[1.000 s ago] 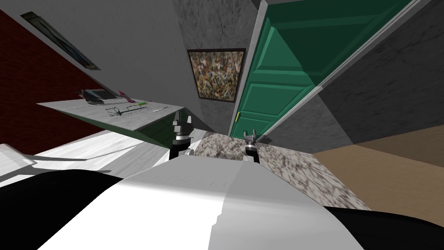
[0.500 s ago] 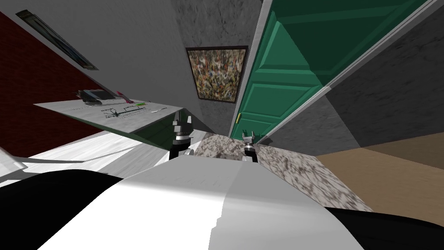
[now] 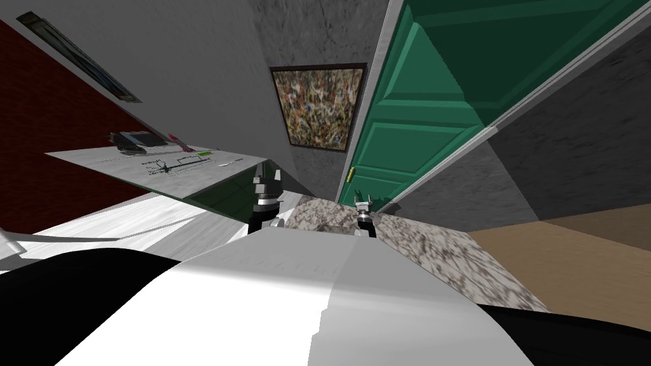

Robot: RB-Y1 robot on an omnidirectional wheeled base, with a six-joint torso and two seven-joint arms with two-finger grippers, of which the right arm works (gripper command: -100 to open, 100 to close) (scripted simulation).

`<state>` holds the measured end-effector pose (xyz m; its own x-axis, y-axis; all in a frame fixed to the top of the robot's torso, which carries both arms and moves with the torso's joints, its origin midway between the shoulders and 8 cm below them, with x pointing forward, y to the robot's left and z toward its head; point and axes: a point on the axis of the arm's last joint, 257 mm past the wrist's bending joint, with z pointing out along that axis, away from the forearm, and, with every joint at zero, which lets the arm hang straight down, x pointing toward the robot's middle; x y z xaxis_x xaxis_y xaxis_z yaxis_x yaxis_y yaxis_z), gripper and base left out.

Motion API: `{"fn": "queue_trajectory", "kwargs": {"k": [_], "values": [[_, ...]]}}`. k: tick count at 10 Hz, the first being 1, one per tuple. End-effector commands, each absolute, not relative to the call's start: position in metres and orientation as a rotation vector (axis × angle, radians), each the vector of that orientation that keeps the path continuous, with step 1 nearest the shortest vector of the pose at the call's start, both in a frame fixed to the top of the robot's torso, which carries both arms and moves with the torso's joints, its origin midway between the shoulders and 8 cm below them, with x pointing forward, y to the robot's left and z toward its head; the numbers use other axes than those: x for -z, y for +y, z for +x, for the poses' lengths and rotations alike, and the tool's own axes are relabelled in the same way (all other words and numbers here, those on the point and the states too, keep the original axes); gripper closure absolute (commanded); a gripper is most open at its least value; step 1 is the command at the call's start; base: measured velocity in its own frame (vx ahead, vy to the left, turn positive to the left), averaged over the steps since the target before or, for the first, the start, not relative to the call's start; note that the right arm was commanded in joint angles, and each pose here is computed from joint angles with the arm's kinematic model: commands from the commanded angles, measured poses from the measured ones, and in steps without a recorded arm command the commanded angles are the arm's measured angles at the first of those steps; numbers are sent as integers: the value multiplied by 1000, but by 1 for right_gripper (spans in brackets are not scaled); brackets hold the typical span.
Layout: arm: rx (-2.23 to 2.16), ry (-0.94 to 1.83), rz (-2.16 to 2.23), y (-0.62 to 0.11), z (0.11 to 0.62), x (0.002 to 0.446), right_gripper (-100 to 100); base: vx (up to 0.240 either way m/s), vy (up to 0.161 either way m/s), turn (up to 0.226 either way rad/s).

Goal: Pull the door open

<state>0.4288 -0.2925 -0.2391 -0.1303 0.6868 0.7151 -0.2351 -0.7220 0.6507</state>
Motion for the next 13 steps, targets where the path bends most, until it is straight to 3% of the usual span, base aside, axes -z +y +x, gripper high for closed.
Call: {"fn": "queue_trajectory", "kwargs": {"k": [1,13], "values": [[-1938,482,1564,-293,431,249,-100,107,22,11],[-2068,235,1847,-310,431,317,-100,100,6,10]]}}
